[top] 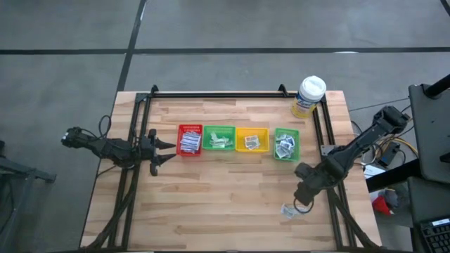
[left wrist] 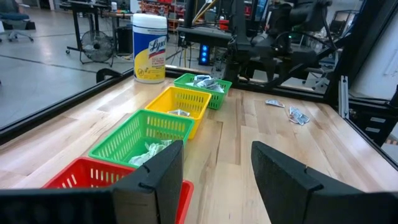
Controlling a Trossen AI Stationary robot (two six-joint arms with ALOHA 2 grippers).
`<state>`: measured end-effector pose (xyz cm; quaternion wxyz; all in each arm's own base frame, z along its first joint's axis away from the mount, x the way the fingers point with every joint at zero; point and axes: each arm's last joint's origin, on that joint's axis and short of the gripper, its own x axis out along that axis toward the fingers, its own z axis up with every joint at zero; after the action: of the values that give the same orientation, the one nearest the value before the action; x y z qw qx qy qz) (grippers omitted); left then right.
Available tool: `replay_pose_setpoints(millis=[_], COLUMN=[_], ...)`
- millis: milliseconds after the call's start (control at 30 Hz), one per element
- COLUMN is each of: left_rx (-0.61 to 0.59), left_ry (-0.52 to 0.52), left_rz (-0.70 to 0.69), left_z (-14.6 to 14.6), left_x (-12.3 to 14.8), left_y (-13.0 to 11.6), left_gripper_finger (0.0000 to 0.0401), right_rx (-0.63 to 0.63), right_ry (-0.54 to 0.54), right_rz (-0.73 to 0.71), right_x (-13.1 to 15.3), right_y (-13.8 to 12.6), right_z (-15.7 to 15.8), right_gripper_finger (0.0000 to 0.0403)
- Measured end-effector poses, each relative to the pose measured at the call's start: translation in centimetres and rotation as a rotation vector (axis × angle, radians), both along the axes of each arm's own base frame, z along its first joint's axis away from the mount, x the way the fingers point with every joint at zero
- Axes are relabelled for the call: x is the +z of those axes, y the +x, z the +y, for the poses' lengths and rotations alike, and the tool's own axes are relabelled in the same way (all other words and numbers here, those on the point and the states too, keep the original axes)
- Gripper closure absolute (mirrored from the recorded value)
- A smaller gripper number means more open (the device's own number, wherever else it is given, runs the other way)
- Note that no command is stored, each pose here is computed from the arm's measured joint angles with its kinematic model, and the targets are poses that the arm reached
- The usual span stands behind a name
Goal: Pick & Place First Aid Supplies
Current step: Put the orange ointment pack into the yellow bin
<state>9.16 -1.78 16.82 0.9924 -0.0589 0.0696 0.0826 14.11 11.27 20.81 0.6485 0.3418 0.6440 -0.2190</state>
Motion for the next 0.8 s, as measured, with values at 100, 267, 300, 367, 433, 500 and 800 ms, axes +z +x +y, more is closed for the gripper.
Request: replay_pose_setpoints(millis=[100, 267, 300, 367, 433, 500, 800], left_rx=[0.000, 0.000, 0.000, 0.000, 0.000, 0.000, 0.000], left_ry=[0.000, 0.000, 0.000, 0.000, 0.000, 0.000, 0.000], left_rz=[0.000, 0.000, 0.000, 0.000, 0.000, 0.000, 0.000], left_z=[0.0, 0.0, 0.0, 0.0, 0.0, 0.0, 0.0], left_x=[0.0, 0.0, 0.0, 0.0, 0.0, 0.0, 0.0], left_y=[0.0, 0.0, 0.0, 0.0, 0.0, 0.0, 0.0], left_gripper_finger=[0.0213, 0.0213, 0.0213, 0.0213, 0.0213, 0.0213, 0.0213], right_rx=[-0.066, -0.141, -0.151, -0.168, -0.178, -0.182, -0.283], right_ry=[0.000, -0.009, -0.012, -0.015, -0.013, -0.002, 0.008], right_rz=[-0.029, 0.002, 0.008, 0.015, 0.016, 0.005, 0.020], right_x=[-0.2, -1.0, -1.1, -1.3, -1.5, -1.6, -3.2], right_y=[-0.4, -0.8, -0.9, -0.9, -0.9, -0.8, -1.1], right_z=[-0.2, -0.5, -0.5, -0.6, -0.5, -0.5, -0.7], right_gripper_finger=[0.0253, 0.0253, 0.0251, 0.0250, 0.0250, 0.0251, 0.0250])
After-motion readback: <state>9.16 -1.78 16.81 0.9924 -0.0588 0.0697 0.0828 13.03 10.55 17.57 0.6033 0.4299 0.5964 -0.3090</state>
